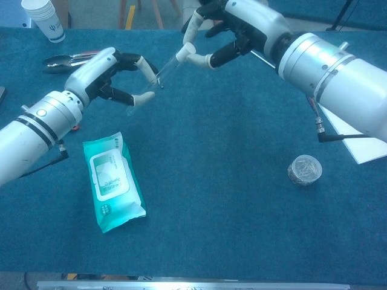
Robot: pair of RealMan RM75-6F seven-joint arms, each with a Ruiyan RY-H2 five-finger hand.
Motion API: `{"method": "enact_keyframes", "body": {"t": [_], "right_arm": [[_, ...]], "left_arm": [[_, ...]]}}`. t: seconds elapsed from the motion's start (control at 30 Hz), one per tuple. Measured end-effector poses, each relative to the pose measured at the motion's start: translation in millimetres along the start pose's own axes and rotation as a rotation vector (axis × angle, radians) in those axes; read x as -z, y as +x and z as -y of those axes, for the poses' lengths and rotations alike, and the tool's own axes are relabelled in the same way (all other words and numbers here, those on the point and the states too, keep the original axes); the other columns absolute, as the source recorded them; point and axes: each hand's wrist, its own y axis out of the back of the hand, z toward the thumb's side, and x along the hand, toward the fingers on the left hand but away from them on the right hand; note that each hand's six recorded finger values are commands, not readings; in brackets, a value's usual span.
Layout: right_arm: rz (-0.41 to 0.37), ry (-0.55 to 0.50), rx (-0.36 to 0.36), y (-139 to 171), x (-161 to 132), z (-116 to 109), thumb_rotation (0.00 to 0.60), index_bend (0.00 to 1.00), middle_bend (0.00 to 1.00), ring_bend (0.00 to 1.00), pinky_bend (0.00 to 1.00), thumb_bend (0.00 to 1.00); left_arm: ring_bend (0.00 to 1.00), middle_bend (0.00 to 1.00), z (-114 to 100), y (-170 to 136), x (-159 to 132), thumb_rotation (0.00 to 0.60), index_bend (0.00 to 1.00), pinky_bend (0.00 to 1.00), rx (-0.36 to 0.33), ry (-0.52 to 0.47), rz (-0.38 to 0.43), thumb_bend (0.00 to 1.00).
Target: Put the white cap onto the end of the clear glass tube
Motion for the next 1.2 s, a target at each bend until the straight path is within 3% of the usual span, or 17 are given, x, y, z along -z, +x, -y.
{"method": "enact_keyframes", "body": {"t": [1.2], "right_arm": [[0.008, -0.005, -0.016, -5.4, 4.2, 9.5, 0.600, 0.61, 0.30, 0.10, 0.19, 0.31]], "left_arm": [[0.08, 0.29, -1.4, -1.4, -3.7, 0.600, 0.57, 0.06, 0.004, 0.009, 0.003, 0.29]]}}
